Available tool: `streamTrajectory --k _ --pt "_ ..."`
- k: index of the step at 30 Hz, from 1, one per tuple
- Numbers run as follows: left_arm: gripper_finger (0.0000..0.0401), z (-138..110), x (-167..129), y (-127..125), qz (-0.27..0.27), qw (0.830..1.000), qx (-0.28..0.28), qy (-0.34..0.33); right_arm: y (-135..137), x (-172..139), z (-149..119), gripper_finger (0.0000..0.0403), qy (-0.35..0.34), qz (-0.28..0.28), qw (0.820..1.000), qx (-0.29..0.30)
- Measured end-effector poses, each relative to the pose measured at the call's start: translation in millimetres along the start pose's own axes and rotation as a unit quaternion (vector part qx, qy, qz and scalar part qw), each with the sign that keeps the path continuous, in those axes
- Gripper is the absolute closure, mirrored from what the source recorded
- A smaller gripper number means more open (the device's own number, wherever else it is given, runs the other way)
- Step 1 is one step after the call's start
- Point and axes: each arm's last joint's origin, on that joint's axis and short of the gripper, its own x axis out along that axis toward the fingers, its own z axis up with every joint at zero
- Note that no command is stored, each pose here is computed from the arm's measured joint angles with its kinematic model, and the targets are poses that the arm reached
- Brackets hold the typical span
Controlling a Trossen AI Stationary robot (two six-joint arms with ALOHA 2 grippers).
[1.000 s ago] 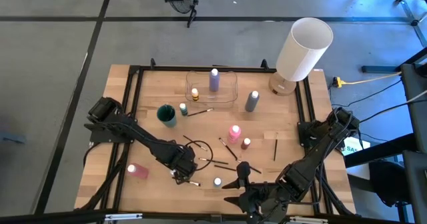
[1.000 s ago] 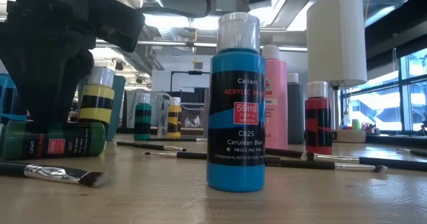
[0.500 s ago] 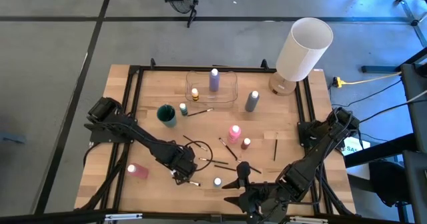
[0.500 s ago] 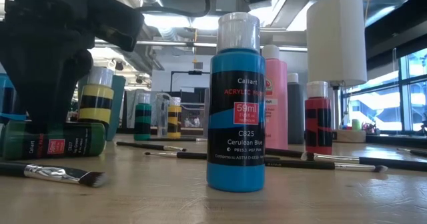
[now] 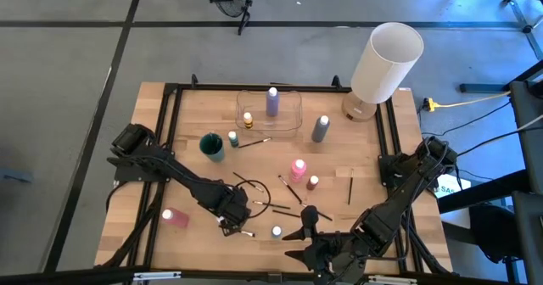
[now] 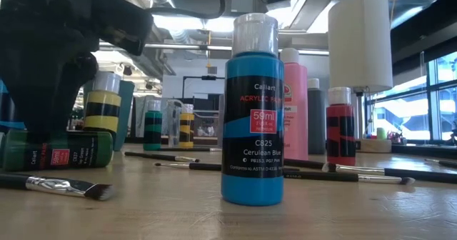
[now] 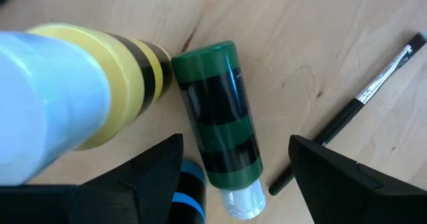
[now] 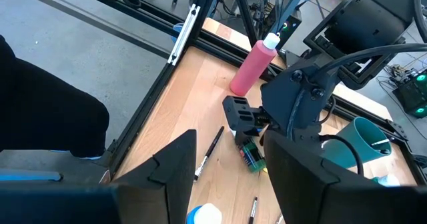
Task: Pick & Place Paint Supplies
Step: Put the green paint bottle into the transparent bin
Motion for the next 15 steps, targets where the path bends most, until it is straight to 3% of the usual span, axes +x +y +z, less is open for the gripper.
streamTrajectory --k 15 --pt "0.0133 0.3 0.0 0.3 0.004 1.0 0.0 -0.006 0.0 0.0 0.0 0.0225 0.0 0.0 1.0 0.0"
